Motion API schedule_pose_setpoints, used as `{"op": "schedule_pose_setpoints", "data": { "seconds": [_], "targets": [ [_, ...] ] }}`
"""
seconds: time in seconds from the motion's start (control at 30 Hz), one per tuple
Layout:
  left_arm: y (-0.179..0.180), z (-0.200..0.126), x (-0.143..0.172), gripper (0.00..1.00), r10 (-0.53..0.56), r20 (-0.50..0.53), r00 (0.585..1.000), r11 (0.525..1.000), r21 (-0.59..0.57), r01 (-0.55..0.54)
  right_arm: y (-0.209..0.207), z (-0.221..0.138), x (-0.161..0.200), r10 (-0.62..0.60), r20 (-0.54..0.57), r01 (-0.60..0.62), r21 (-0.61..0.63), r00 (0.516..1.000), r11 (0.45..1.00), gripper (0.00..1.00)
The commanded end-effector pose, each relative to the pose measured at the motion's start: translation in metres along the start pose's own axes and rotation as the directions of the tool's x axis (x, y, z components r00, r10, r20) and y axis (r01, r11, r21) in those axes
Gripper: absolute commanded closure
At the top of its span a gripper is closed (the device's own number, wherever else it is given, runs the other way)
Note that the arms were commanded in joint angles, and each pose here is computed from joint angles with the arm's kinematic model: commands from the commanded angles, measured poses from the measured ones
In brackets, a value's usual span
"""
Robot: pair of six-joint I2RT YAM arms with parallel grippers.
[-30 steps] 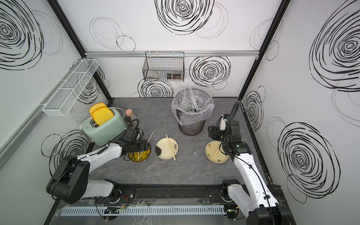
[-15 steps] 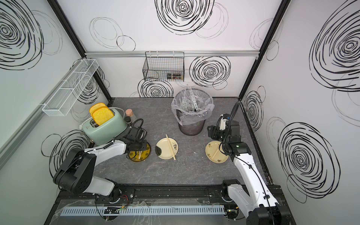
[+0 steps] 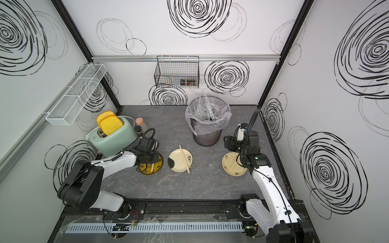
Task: Remove the packaging of disposable chopsticks
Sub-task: Place the packet bag in the trash bin.
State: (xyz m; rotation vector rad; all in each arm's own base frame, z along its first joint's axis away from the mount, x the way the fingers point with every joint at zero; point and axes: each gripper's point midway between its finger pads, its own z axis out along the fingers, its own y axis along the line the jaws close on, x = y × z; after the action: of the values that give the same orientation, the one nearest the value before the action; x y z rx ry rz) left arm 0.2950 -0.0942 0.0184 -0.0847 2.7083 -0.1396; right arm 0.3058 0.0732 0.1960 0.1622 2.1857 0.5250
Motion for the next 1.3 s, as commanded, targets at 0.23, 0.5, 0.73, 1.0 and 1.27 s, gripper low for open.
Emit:
{"op": "schedule_pose_setpoints", "data": {
  "seconds": [0.23, 0.5, 0.73, 1.0, 1.27],
  "targets": [
    [-0.009, -0.032, 0.007, 1.0, -0.011, -0.021, 1.0, 0.996, 0.089, 0.013, 0.0, 0.001, -0.001, -0.005, 0.018, 0.005, -0.011, 1.0, 1.0, 0.29],
    [0.005, -0.013, 0.036, 1.0, -0.039, -0.089, 0.995, 0.998, 0.039, 0.042, -0.03, 0.013, -0.004, 0.01, 0.066, -0.017, 0.11, 0.998, 0.994, 0.29],
    [0.007, -0.003, 0.039, 0.92, -0.032, -0.107, 0.994, 0.999, 0.015, 0.034, -0.081, 0.026, -0.027, -0.103, 0.243, 0.025, 0.305, 0.965, 0.952, 0.28],
    [0.006, -0.009, 0.03, 0.67, -0.034, -0.083, 0.996, 0.999, 0.013, 0.035, -0.114, 0.063, -0.013, -0.299, 0.284, 0.185, 0.367, 0.911, 0.912, 0.25],
    [0.005, -0.015, 0.023, 0.52, -0.037, -0.056, 0.998, 0.999, 0.023, 0.039, -0.088, 0.05, -0.015, -0.372, 0.425, 0.277, 0.269, 0.825, 0.922, 0.23]
  ]
}}
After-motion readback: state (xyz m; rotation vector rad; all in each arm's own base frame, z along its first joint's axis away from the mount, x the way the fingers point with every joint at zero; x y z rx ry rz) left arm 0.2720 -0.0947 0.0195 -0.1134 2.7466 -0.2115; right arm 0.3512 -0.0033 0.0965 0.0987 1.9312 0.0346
